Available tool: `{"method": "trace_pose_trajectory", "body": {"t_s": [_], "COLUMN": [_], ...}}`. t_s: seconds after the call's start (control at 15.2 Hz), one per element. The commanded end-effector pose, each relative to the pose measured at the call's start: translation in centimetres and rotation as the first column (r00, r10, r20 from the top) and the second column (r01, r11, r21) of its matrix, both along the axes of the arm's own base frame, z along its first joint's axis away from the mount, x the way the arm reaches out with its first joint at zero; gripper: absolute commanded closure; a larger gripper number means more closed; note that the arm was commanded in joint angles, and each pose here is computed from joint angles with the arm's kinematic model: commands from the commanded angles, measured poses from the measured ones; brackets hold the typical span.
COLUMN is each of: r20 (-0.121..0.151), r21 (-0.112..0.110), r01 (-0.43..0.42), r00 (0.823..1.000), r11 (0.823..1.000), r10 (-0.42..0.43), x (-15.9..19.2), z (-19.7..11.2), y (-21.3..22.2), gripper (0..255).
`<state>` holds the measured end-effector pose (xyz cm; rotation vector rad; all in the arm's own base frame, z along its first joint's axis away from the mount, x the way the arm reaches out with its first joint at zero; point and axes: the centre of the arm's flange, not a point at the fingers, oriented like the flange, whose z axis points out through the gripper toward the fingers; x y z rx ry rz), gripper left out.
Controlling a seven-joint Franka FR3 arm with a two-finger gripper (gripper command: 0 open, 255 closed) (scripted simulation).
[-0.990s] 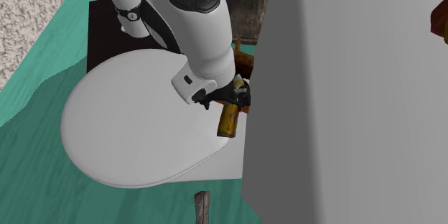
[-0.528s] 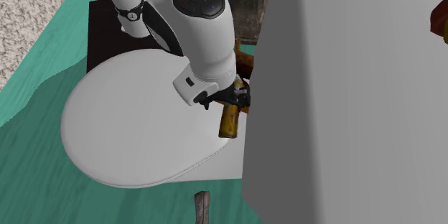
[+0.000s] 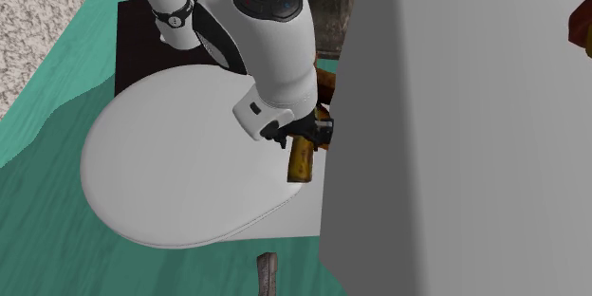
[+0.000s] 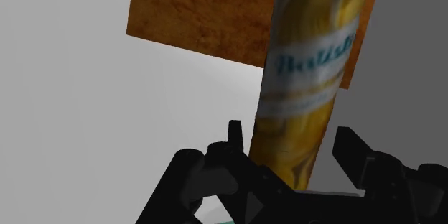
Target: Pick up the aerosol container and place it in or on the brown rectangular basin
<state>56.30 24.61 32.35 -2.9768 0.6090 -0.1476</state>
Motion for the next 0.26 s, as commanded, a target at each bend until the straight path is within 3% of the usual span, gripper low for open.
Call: {"method": "trace_pose_trajectory", "body": {"t_s": [0.0,0.07,0.2], "r20": [0.02,0.021,0.021], "r21": [0.051,0.053,0.053], "r01": [-0.019,-0.019,-0.019], "r00": [1.0,1.0,1.0], "r11": [0.999,0.998,0.998], "r10": [0.018,0.018,0.018], "x": [-0.1,-0.6,-0.6], "z": [-1.8,-2.7,-1.7], "y": [1.9,0.7,0.7], "gripper": [255,255,255]}}
